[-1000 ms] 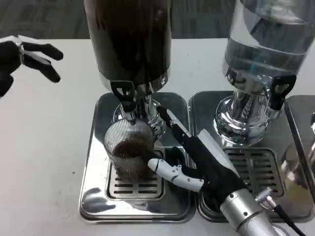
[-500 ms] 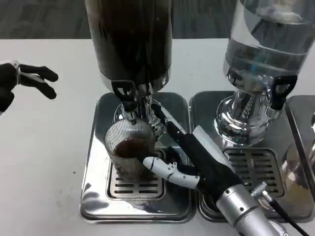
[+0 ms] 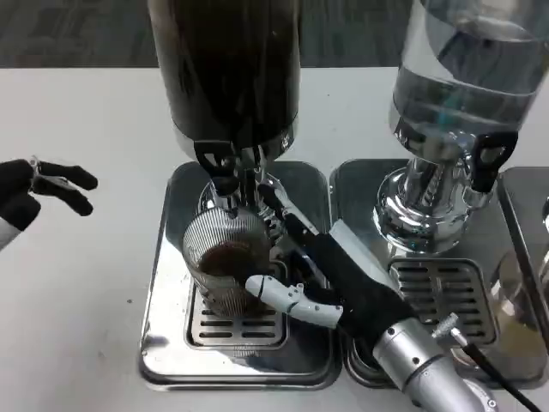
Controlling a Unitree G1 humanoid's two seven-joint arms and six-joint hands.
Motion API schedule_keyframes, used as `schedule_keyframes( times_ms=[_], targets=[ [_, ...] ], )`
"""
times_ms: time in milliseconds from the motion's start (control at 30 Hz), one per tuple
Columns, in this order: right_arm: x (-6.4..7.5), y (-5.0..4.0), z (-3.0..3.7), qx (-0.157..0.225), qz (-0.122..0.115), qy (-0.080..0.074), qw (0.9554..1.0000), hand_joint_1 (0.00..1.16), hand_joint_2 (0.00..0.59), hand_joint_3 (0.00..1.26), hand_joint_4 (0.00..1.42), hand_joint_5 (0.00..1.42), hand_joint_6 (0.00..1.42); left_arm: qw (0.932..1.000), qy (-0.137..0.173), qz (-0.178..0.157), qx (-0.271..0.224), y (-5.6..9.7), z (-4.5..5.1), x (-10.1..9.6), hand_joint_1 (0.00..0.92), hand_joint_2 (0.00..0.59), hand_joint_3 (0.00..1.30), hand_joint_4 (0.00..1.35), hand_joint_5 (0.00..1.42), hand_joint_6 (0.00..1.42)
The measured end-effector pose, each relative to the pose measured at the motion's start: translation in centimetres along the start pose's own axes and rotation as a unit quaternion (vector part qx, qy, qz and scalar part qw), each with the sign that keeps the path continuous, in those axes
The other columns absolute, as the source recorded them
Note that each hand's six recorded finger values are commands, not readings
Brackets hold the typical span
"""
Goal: Grasp the cup under the faucet to collect the drink, then remove the cup.
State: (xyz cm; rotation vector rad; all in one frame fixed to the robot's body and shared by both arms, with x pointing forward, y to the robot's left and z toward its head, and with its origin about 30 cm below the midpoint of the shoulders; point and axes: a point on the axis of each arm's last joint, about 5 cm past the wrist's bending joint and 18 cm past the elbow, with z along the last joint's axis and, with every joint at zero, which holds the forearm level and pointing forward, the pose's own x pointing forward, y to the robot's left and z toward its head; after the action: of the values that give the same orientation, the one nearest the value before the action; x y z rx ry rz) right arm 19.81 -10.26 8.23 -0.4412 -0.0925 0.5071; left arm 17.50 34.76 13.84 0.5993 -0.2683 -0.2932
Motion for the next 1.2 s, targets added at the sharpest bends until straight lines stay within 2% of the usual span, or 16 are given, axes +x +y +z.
schedule_keyframes(
  times_ms=[100,267,433,833,1200],
  targets=[
    [0.1,-0.05,-0.1,0.003,0.003,0.002,1.0,0.43,0.236,0.0,0.0,0.0,0.0,0.9999,0.006,-0.009,0.003,-0.3,-0.23,-0.1,0.0,0.057,0.53,0.57,0.46,0.25],
    [0.5,-0.32,0.13,0.0,0.004,-0.008,1.0,0.43,0.232,0.0,0.0,0.0,0.0,0.9998,0.007,-0.021,0.003,-0.7,-0.42,-0.1,0.0,0.061,0.53,0.57,0.45,0.24],
    [0.6,-0.29,-0.07,0.005,0.009,-0.006,0.9999,0.44,0.227,0.0,0.0,0.0,0.0,0.9996,0.013,-0.027,-0.002,-1.0,-0.64,-0.1,0.0,0.055,0.53,0.56,0.44,0.23],
    [1.3,-0.69,-0.08,0.002,0.052,-0.008,0.9986,0.43,0.202,0.0,0.0,0.0,0.0,0.9994,0.02,-0.029,-0.006,-1.3,-0.86,-0.2,0.0,0.06,0.55,0.57,0.45,0.23],
    [1.7,-0.9,-0.08,-0.005,0.066,-0.009,0.9977,0.43,0.197,0.0,0.0,0.0,0.0,0.9993,0.023,-0.027,-0.008,-1.3,-0.94,-0.3,0.0,0.056,0.57,0.6,0.46,0.23]
  ],
)
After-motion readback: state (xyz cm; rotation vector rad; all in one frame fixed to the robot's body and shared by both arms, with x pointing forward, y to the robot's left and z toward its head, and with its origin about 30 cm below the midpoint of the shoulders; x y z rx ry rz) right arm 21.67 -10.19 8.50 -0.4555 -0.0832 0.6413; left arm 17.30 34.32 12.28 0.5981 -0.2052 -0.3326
